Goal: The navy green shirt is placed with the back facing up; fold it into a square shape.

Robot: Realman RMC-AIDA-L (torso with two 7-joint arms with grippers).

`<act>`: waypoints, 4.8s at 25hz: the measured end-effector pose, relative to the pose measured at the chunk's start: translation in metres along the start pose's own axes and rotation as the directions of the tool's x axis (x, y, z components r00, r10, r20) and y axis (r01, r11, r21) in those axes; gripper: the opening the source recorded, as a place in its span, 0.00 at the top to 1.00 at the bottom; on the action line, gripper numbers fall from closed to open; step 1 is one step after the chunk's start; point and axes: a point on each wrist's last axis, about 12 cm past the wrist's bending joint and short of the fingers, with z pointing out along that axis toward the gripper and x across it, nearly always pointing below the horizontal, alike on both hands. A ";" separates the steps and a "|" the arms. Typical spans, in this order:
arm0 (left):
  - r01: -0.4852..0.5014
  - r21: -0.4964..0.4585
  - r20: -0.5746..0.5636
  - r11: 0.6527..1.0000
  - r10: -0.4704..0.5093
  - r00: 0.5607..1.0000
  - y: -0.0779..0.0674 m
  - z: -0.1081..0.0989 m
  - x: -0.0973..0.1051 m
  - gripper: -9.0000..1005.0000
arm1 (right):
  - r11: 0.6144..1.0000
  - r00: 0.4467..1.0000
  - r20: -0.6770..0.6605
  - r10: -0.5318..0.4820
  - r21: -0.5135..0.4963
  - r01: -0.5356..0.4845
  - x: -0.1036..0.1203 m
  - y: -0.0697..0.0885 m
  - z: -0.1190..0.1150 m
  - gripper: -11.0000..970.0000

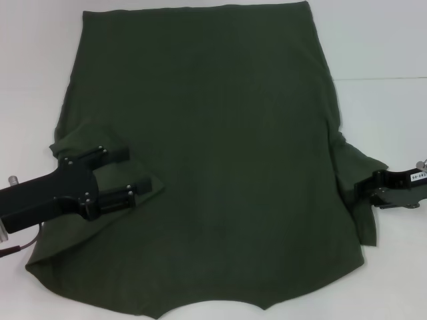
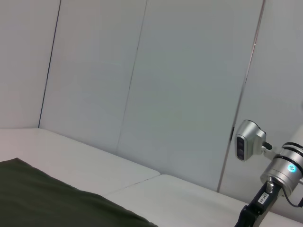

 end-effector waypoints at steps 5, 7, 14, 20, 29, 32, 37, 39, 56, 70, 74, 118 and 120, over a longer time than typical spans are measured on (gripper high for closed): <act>0.000 0.000 0.001 1.000 0.000 1.000 0.000 0.000 0.000 0.16 | 1.000 1.000 0.009 -0.007 0.006 0.007 -0.001 -0.001 -0.001 0.65; 0.000 0.000 0.001 1.000 0.000 1.000 0.000 0.000 0.000 0.16 | 1.000 1.000 0.016 -0.011 0.009 0.011 -0.002 -0.002 -0.001 0.66; -0.002 -0.003 0.003 1.000 0.002 1.000 0.001 -0.001 -0.001 0.16 | 1.000 1.000 0.016 -0.014 0.012 0.014 -0.003 -0.001 -0.002 0.87; -0.004 -0.004 0.002 1.000 0.004 1.000 0.001 -0.001 -0.001 0.16 | 1.000 1.000 0.018 -0.014 0.013 0.014 -0.003 -0.002 -0.003 0.94; -0.005 -0.002 0.003 1.000 0.005 1.000 0.001 -0.001 -0.002 0.16 | 1.000 0.999 0.020 -0.029 0.013 0.029 -0.003 -0.003 -0.004 0.97; -0.004 -0.002 0.003 1.000 0.004 1.000 0.001 0.000 -0.002 0.16 | 0.999 0.999 0.019 -0.036 0.011 0.036 -0.004 -0.004 -0.008 0.97; -0.003 -0.001 0.004 1.000 0.003 1.000 0.001 0.000 -0.001 0.16 | 0.998 0.998 0.012 -0.063 0.010 0.063 -0.010 -0.006 -0.022 0.97; -0.003 -0.001 0.006 1.000 0.003 1.000 0.001 0.000 -0.001 0.16 | 0.997 0.997 0.011 -0.078 0.010 0.078 -0.013 -0.006 -0.030 0.97; -0.001 0.001 0.013 1.000 0.001 1.000 0.000 -0.001 -0.002 0.16 | 0.971 0.976 -0.016 -0.219 0.098 0.219 -0.039 0.011 -0.060 0.97; 0.005 -0.011 0.021 1.000 -0.004 1.000 0.001 -0.004 -0.002 0.16 | 0.943 0.955 0.019 -0.295 0.164 0.288 -0.056 0.019 -0.074 0.97; 0.005 -0.010 0.021 1.000 -0.004 1.000 0.001 -0.004 -0.002 0.16 | 0.935 0.948 0.021 -0.318 0.171 0.310 -0.058 0.022 -0.076 0.97; 0.017 -0.003 0.047 1.000 -0.017 0.999 0.001 -0.007 -0.006 0.16 | 0.903 0.909 -0.040 -0.415 0.104 0.417 -0.072 0.114 0.015 0.97; 0.017 -0.002 0.048 1.000 -0.017 0.999 0.001 -0.007 -0.006 0.16 | 0.903 0.908 -0.050 -0.416 0.095 0.419 -0.069 0.115 0.018 0.91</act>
